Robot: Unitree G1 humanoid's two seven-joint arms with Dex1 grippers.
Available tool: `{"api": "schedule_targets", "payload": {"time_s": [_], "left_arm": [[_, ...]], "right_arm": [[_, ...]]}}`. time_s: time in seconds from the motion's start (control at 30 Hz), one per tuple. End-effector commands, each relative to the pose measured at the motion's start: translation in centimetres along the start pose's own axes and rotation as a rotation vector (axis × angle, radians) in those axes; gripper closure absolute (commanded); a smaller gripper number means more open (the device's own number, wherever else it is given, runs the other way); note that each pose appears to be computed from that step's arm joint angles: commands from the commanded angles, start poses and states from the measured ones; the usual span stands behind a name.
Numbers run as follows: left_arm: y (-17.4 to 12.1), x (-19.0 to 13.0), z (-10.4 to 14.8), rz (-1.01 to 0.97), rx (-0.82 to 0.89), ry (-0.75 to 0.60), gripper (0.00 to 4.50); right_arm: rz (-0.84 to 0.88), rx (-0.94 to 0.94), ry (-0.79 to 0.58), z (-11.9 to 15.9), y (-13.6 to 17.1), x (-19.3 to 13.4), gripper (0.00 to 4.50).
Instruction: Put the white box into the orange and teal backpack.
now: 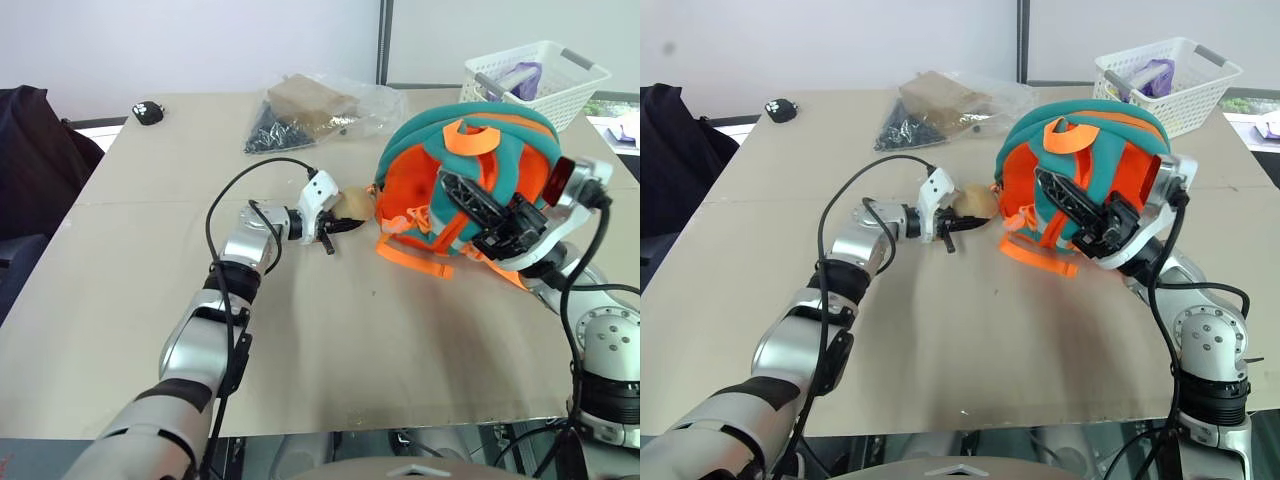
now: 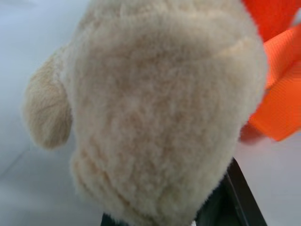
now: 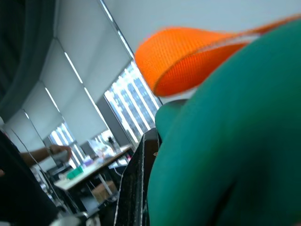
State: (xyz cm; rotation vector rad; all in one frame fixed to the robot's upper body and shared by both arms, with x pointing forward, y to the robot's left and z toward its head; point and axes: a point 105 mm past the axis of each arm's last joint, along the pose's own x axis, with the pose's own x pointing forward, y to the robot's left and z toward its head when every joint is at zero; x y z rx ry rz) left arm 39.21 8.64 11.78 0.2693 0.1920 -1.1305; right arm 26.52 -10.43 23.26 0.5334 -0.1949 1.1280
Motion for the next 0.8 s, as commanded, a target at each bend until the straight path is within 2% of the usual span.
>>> {"api": "schedule_targets", "payload": {"time_s": [0.03,0.1,0.17,0.2,0.23,0.37,0.5,0.67,0.8], "left_arm": [[-0.9,-1.7,0.4,-0.041,0.023,-0.031,1.90],[-1.6,-3.0,0.9,-0.055,0.049,-0.059,0.83],[-2.8,-4.8,1.2,-0.086,0.055,-0.087,0.01],[-3.6,-5.7,1.2,-0.108,0.040,-0.098,0.00],[-4.3,-6.4,1.1,-0.122,0.025,-0.102,0.00],[-6.9,-8.5,-0.8,-0.081,-0.011,-0.052,0.00],[-8.5,-9.5,-2.5,0.064,-0.066,-0.037,0.00],[-10.9,-10.3,-5.3,0.214,-0.093,0.007,0.00],[-12.3,-10.5,-6.9,0.244,-0.122,0.031,0.00]], "right_arm": [[0.006,-0.089,0.158,-2.0,0.2,-1.1,3.01],[-0.005,-0.108,0.239,-3.1,-0.1,-2.4,1.95],[-0.035,-0.138,0.313,-3.9,-0.8,-4.1,1.06],[-0.046,-0.149,0.346,-4.3,-1.0,-5.0,0.43],[-0.052,-0.157,0.363,-4.4,-1.1,-5.6,0.03],[-0.142,-0.250,0.435,-4.7,-2.3,-9.2,0.03],[-0.303,-0.360,0.541,-5.6,-4.0,-14.0,0.03],[-0.438,-0.490,0.520,-5.8,-4.6,-17.4,0.03],[-0.468,-0.560,0.515,-6.2,-4.8,-18.8,0.03]]}}
